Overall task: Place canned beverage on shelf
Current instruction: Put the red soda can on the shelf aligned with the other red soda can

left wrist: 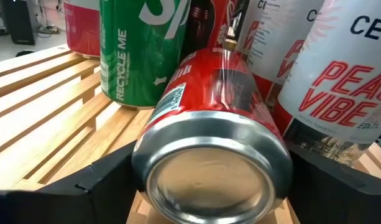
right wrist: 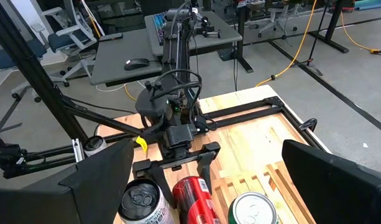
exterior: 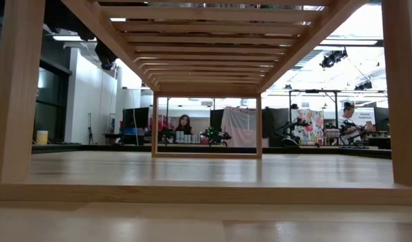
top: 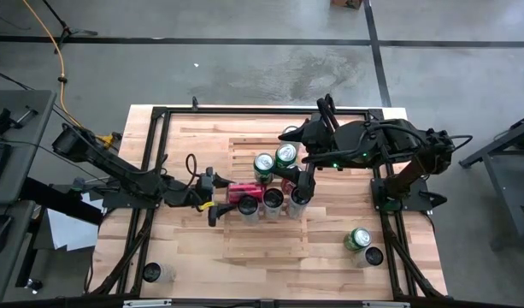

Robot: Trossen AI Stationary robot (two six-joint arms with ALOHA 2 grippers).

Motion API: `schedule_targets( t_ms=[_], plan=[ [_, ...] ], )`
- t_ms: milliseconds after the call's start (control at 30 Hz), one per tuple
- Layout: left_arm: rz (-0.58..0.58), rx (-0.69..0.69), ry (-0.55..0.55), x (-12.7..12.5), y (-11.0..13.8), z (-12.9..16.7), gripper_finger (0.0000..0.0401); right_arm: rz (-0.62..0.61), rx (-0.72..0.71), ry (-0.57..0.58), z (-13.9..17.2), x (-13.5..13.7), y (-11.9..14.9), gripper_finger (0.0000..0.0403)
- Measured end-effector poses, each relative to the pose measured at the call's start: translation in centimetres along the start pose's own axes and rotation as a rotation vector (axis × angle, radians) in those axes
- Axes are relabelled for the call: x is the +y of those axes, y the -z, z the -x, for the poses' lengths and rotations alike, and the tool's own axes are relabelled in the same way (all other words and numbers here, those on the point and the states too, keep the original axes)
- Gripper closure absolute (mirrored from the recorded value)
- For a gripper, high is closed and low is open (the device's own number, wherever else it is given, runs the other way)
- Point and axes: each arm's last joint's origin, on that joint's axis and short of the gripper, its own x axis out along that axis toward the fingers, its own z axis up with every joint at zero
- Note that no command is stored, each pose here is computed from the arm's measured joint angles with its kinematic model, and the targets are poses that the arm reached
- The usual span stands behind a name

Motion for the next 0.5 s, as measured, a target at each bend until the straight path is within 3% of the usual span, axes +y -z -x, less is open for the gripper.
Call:
schedule_targets(
  t_ms=[233,500],
  plan=[
    [-0.023,-0.018,0.000,0.1,-0.5,0.4,0.0111,0.000,0.000,0.000,0.0,0.0,0.0,0.0006],
    [-0.033,0.018,-0.024,1.1,-1.8,2.8,0.0111,0.000,0.000,0.000,0.0,0.0,0.0,0.0006]
  ],
)
